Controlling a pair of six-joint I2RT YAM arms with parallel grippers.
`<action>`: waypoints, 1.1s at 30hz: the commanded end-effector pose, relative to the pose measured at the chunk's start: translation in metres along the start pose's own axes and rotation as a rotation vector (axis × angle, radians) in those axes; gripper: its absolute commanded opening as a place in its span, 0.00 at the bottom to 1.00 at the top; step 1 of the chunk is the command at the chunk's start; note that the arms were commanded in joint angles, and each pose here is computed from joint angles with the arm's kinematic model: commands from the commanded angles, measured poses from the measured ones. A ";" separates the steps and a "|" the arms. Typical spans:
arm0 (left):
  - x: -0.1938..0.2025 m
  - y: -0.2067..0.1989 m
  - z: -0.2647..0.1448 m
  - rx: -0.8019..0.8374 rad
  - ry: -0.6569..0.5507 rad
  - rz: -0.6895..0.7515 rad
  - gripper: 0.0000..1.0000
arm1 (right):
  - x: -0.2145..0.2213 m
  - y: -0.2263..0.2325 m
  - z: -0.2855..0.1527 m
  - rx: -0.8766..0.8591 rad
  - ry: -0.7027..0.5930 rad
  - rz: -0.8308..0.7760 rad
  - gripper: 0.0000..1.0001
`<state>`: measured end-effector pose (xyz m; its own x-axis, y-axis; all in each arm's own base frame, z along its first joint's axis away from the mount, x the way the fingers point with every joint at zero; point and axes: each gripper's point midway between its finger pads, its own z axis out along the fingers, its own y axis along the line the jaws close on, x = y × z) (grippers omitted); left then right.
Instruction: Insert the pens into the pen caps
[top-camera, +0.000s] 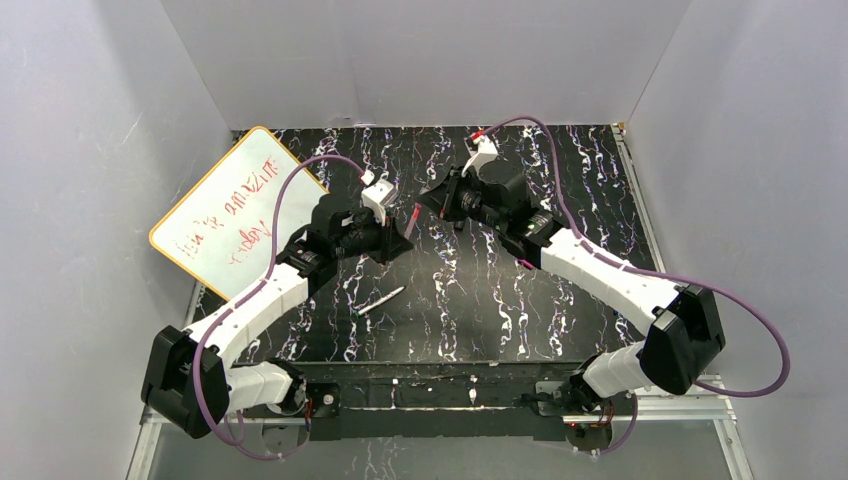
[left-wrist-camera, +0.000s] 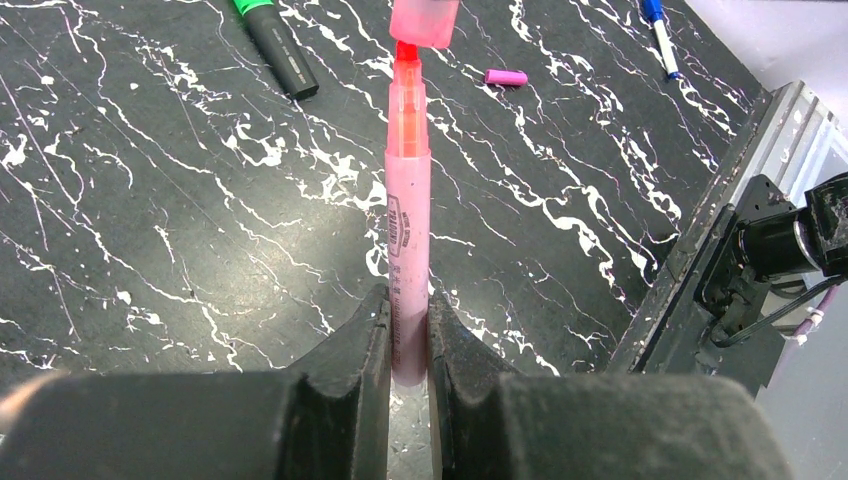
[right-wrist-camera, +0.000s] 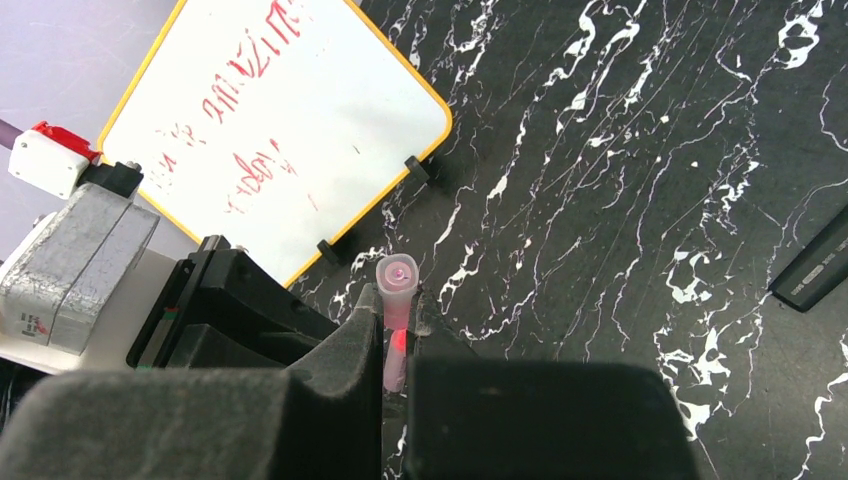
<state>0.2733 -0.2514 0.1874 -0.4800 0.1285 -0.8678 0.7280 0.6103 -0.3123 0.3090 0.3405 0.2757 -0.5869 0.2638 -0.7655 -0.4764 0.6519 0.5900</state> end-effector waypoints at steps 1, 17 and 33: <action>-0.006 -0.005 -0.005 0.016 -0.026 0.008 0.00 | 0.007 0.007 0.005 -0.036 0.007 -0.003 0.03; -0.010 -0.002 -0.008 -0.009 -0.041 0.019 0.00 | 0.024 0.001 0.006 -0.014 0.051 -0.007 0.03; -0.017 0.001 -0.014 -0.028 -0.081 0.026 0.00 | 0.036 -0.009 0.004 0.011 0.080 -0.011 0.03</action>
<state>0.2684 -0.2439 0.1769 -0.5051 0.1354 -0.8524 0.7059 0.6330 -0.3177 0.3031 0.3451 0.2566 -0.6098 0.2422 -0.7546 -0.4704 0.6557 0.5906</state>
